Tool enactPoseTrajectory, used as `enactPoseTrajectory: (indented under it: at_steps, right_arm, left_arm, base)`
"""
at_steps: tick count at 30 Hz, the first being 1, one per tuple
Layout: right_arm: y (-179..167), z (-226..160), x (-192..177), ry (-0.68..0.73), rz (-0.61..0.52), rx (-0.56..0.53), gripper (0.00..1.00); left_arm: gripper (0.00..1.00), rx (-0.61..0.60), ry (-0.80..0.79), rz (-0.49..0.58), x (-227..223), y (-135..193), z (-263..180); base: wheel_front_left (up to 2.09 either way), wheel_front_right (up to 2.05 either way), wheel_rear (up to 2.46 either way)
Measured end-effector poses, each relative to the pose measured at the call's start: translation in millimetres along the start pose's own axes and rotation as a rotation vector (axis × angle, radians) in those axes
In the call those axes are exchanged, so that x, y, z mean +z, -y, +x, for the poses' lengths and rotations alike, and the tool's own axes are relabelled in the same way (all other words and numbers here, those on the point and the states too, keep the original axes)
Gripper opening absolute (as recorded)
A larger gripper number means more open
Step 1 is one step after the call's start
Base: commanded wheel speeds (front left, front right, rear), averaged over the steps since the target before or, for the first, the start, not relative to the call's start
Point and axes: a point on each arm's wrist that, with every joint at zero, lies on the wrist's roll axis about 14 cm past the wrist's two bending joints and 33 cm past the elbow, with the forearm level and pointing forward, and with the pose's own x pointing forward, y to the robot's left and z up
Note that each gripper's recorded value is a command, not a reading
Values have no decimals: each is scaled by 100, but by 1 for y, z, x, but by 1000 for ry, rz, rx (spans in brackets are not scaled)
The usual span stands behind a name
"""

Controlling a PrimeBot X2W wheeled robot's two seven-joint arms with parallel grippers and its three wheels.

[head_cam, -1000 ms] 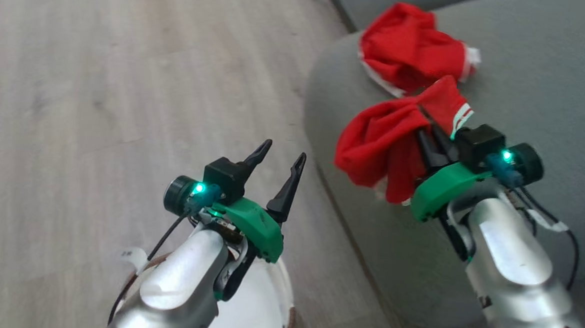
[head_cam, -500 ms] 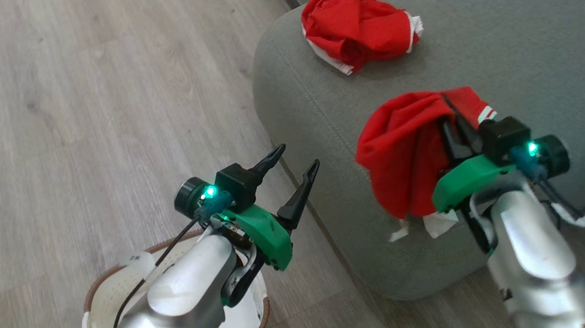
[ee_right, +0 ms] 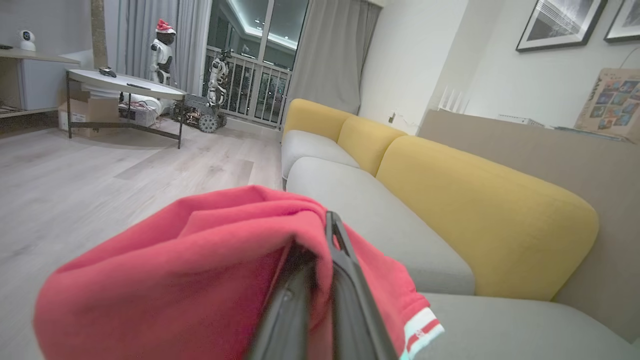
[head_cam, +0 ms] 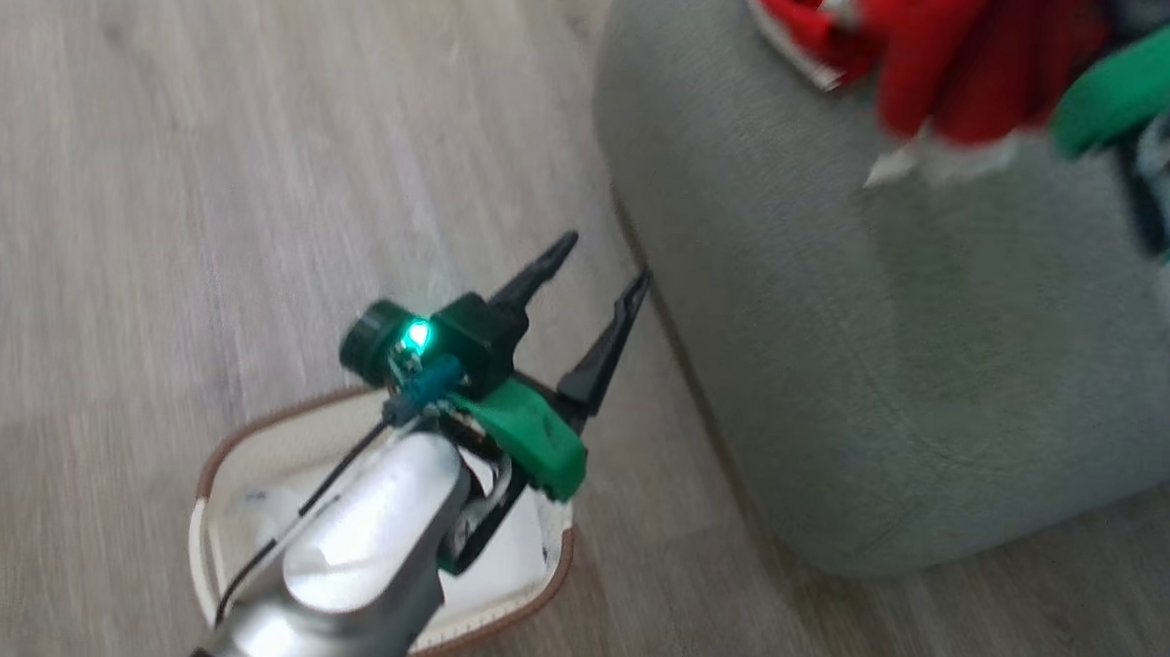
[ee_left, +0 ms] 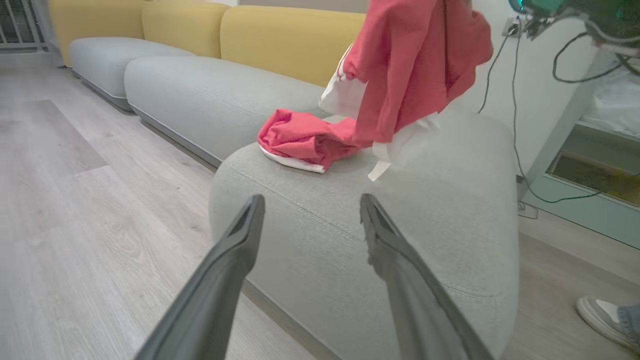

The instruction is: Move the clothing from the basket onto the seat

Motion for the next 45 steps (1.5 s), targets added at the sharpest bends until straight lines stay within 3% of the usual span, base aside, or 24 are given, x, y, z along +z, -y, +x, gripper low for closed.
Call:
enactPoseTrajectory:
  at_steps: [9, 16, 22, 27, 32, 33, 34, 37, 38, 45]
  right_arm:
    - [37, 105, 20, 58, -98, -83, 0]
    - [43, 141, -34, -26, -113, -138, 0]
    - [33, 136, -110, -157, -82, -171, 0]
    - [1, 88, -200, -380, -38, -142, 0]
    - [-6, 66, -223, -447, -21, -145, 0]
    - [-6, 65, -223, -446, -21, -148, 7]
    - [-6, 65, -222, -440, -23, -149, 23]
    - [-6, 64, -218, -430, -27, -151, 87]
    - [-6, 63, -217, -427, -30, -150, 100]
    - [-15, 47, -212, -431, -40, -109, 100]
  left_arm:
    - [100, 114, 14, 15, -16, -76, -5]
    - [100, 184, -6, 15, -39, -116, -12]
    - [100, 229, -57, -8, -66, -136, -22]
    - [100, 234, -75, -16, -75, -140, -24]
    - [100, 224, -81, -19, -79, -138, -22]
    - [100, 221, -85, -20, -80, -138, -21]
    - [100, 222, -90, -20, -81, -138, -21]
    - [100, 219, -93, -17, -82, -138, -20]
    - [100, 216, -92, -16, -82, -137, -19]
    - [100, 221, -79, -10, -71, -135, -17]
  base:
    - [0, 0, 0]
    - [0, 0, 0]
    - [0, 0, 0]
    - [0, 0, 0]
    - [0, 0, 0]
    - [0, 0, 0]
    - [0, 0, 0]
    - [0, 0, 0]
    - [0, 0, 0]
    - [0, 0, 0]
